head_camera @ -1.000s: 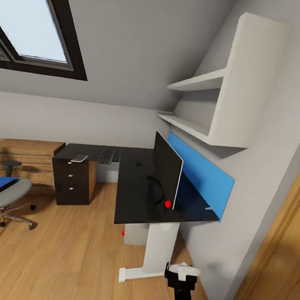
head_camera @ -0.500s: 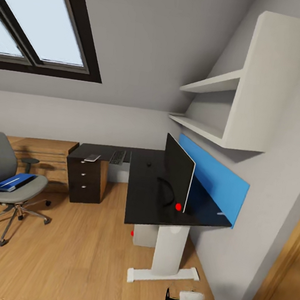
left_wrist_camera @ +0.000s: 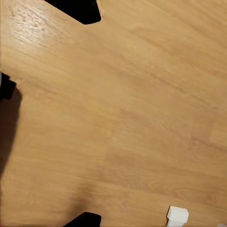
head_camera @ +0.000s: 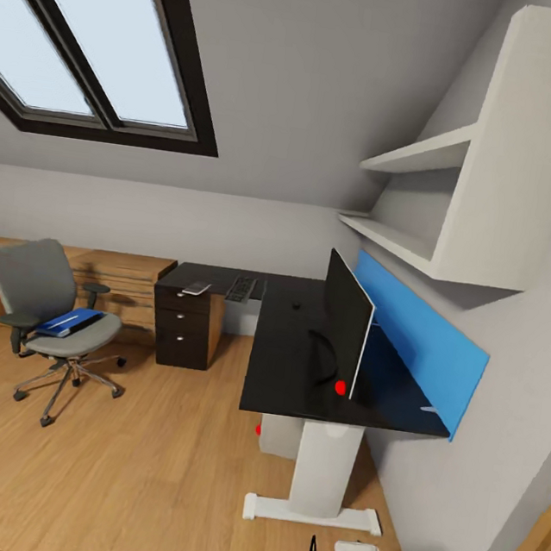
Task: In the bedroom, organize the workspace by keeping the computer under the desk, ensuring the monitor is on the desk, placing the keyboard on the desk next to the monitor, placing the mouse on the desk next to the keyboard, moving the folder from the swivel chair onto the desk next to the mouse, stacking the notebook on top of the folder with the pen on top of the notebook, and positioning the swivel chair next to the desk.
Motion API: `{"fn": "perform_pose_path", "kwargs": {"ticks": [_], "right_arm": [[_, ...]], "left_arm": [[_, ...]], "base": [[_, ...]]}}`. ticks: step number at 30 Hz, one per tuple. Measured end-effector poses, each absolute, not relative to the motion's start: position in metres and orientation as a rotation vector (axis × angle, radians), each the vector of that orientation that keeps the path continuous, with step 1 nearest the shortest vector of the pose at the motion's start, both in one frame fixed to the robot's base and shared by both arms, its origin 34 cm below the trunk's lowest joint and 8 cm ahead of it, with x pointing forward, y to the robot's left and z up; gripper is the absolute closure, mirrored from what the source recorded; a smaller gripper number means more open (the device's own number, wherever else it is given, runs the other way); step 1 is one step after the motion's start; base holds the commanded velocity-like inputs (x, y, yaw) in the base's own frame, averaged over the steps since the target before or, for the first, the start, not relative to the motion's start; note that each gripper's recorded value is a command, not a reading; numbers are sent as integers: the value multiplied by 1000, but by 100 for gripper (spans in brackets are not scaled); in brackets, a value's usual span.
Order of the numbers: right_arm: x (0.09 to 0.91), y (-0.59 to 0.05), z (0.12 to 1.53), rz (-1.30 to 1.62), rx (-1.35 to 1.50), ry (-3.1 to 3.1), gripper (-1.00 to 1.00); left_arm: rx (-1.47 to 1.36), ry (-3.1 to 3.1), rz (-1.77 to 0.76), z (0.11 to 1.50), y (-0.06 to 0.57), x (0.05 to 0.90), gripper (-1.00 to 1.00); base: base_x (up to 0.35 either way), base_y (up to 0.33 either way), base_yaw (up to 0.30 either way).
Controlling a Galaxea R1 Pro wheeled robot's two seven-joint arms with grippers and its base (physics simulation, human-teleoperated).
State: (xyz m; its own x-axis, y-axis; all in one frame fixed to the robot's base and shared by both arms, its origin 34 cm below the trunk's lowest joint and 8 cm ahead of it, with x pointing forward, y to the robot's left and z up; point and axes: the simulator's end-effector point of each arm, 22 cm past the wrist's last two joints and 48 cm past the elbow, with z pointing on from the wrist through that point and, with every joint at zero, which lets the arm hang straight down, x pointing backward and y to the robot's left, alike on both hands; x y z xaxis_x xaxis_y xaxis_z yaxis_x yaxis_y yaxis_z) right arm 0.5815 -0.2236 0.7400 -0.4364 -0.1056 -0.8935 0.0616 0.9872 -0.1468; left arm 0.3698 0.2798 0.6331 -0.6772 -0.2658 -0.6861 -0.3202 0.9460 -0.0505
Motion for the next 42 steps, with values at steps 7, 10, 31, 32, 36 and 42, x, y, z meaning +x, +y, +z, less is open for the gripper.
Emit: {"fn": "perform_pose_path", "kwargs": {"ticks": [7,10,31,32,36,42], "right_arm": [[581,-224,737,-177,-46,2021,-100],[580,-220,735,-155,-60,2025,-100],[578,-227,736,-151,-67,2032,-100],[578,-227,737,-151,-67,2032,-100],[578,-228,742,-152,-67,2030,-100],[576,-230,749,-154,-67,2027,-100]], "left_arm": [[-410,2367,97,629,280,363,-100],[-410,2369,97,628,280,362,-100],[-410,2365,98,633,279,361,-100],[-409,2365,98,634,279,361,-100],[-408,2365,98,639,279,361,-100],[-407,2365,99,646,279,359,-100]], "base": [[0,-305,240],[0,-302,238],[0,-54,87],[0,-1,-39],[0,0,-22],[0,0,-6]]}}
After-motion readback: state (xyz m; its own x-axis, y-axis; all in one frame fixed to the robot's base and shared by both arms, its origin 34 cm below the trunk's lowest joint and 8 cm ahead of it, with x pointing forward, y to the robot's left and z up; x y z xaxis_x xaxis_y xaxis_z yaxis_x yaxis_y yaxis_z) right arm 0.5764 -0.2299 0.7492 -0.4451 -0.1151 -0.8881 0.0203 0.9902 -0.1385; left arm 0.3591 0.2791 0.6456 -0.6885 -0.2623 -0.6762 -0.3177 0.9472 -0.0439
